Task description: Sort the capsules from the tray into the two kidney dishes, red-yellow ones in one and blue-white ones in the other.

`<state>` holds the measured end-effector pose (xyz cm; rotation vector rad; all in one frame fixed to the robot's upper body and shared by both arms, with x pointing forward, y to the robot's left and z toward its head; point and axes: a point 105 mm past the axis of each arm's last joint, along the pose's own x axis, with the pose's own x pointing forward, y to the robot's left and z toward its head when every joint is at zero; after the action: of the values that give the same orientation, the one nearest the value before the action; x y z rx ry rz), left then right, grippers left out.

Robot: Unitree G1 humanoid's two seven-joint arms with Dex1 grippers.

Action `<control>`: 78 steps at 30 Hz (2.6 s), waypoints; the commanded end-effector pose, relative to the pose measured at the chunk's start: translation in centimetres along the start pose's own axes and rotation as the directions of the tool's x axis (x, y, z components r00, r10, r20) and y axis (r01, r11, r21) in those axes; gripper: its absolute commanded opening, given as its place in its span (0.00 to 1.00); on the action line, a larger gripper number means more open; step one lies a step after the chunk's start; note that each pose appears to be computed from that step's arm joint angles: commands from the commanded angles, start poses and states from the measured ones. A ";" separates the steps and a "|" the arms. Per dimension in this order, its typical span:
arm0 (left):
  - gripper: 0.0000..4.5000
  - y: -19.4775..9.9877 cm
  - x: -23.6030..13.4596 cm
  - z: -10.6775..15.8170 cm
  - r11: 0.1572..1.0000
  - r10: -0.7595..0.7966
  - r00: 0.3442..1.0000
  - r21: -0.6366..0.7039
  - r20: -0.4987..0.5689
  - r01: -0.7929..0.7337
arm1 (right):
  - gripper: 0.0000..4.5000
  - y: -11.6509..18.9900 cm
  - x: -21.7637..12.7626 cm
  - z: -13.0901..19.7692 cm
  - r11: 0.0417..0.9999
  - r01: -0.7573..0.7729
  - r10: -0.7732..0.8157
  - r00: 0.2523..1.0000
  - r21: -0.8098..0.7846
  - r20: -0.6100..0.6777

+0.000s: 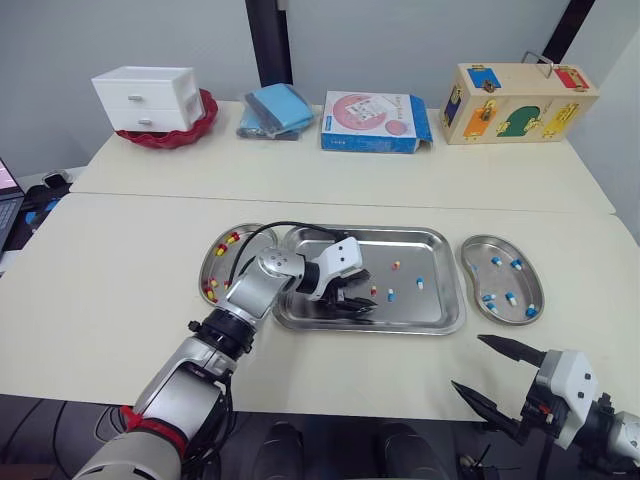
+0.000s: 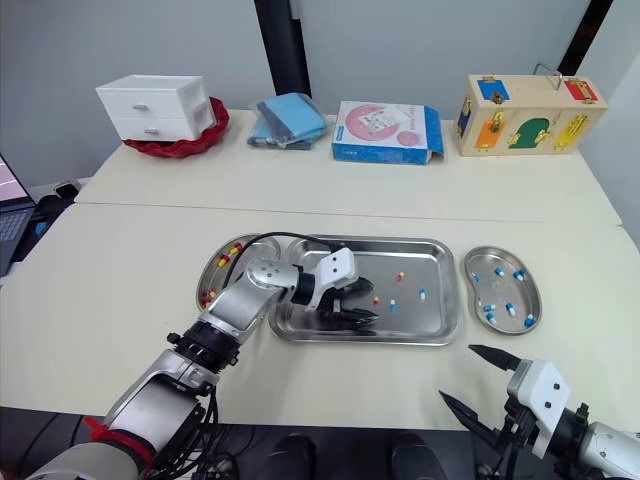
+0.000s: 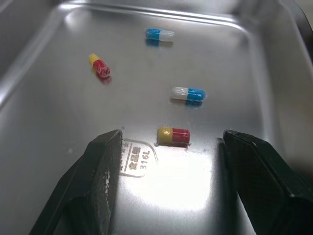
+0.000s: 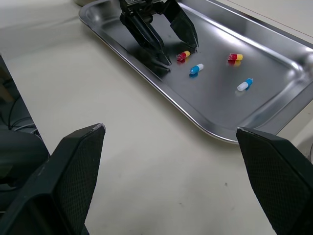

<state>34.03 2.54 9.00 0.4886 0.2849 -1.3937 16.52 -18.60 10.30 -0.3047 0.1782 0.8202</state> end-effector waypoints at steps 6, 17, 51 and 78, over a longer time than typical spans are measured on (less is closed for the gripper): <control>0.63 -0.4 0.9 0.0 1.000 -0.019 1.000 0.017 -0.023 0.020 | 1.00 0.5 -0.1 0.3 1.000 -0.002 0.003 1.000 -0.022 0.024; 0.08 -0.3 0.3 -0.3 1.000 0.016 1.000 -0.016 -0.020 -0.016 | 1.00 0.7 0.2 0.5 0.999 -0.014 0.016 0.999 -0.043 0.048; 0.08 1.1 -24.0 -4.3 0.448 0.841 0.491 -0.217 -0.228 -0.867 | 1.00 2.0 8.8 3.3 0.933 -0.261 0.330 0.895 -0.248 0.300; 0.99 1.5 -25.2 -3.3 0.399 0.879 0.439 -0.219 -0.184 -0.890 | 1.00 1.8 9.3 3.4 0.946 -0.227 0.295 0.900 -0.233 0.320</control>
<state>31.80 26.08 16.34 0.2889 0.2529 -0.2571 21.65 -9.91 10.17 -0.2973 -0.1736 1.1560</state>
